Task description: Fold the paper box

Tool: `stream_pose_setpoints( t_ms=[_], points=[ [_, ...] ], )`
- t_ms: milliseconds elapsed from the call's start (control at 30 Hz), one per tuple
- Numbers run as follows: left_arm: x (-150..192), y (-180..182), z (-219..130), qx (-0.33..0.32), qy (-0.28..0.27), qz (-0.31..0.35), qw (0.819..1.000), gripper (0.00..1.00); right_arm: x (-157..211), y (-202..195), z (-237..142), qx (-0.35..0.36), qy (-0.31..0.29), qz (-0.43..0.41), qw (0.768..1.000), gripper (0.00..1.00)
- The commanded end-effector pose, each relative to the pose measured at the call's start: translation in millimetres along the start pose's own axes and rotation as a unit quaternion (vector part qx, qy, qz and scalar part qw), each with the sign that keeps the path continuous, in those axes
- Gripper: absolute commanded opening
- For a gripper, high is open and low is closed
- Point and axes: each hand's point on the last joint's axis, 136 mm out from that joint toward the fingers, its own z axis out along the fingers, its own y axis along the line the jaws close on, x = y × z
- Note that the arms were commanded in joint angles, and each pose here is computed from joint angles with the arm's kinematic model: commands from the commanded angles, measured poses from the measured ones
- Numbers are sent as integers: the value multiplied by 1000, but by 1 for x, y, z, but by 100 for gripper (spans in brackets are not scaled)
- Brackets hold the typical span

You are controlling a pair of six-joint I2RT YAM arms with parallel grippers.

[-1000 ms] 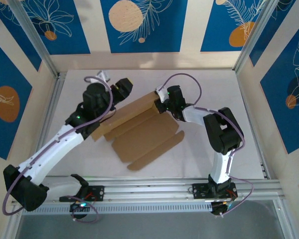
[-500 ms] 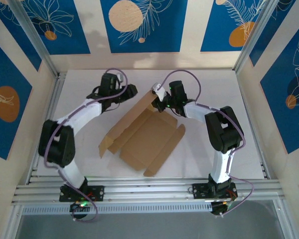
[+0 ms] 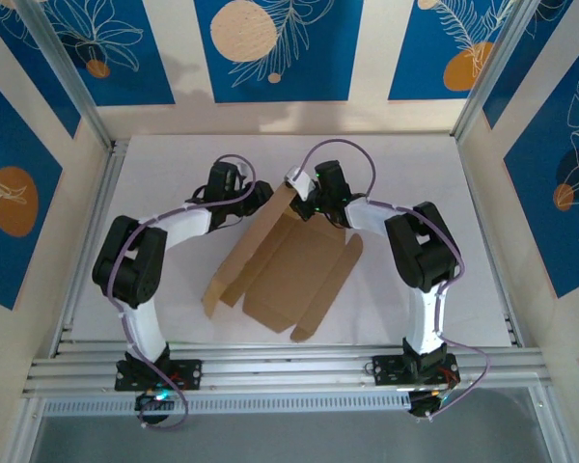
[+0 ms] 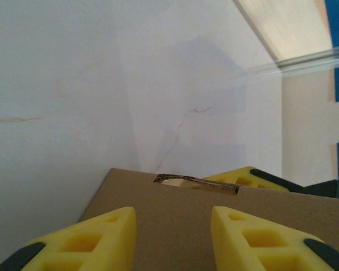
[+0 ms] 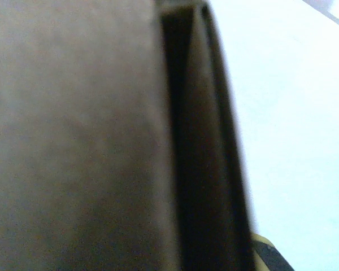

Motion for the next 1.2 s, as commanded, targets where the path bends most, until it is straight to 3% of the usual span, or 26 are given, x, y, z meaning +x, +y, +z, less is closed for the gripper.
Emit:
stream_pose_setpoints(
  t_ms=[0, 233, 333, 633, 800, 867, 900, 1167],
  points=[
    [36, -9, 16, 42, 52, -21, 998, 38, 10, -19, 18, 91, 41, -6, 995, 0],
    [42, -17, 20, 65, 60, -46, 995, 36, 15, -37, 19, 168, 53, 30, 984, 2],
    [43, -21, 20, 71, 62, -50, 994, 36, 14, -29, 22, 144, 43, 47, 988, 5],
    [24, -10, 9, 52, 53, -27, 997, 37, 0, -1, -7, 15, -37, 42, 998, 42],
    [8, -11, -6, 45, 42, -10, 998, 37, -1, -7, -30, -4, -53, 42, 998, 59],
    [0, -14, -16, 39, 34, 4, 999, 38, -1, -12, -38, -5, -59, 52, 997, 73],
    [-2, -16, -21, 35, 31, 12, 999, 39, -3, -13, -41, -7, -60, 59, 996, 99],
    [-19, -45, -63, 5, 12, 91, 996, 47, -10, -4, -47, 2, -51, 37, 998, 99]
  ],
)
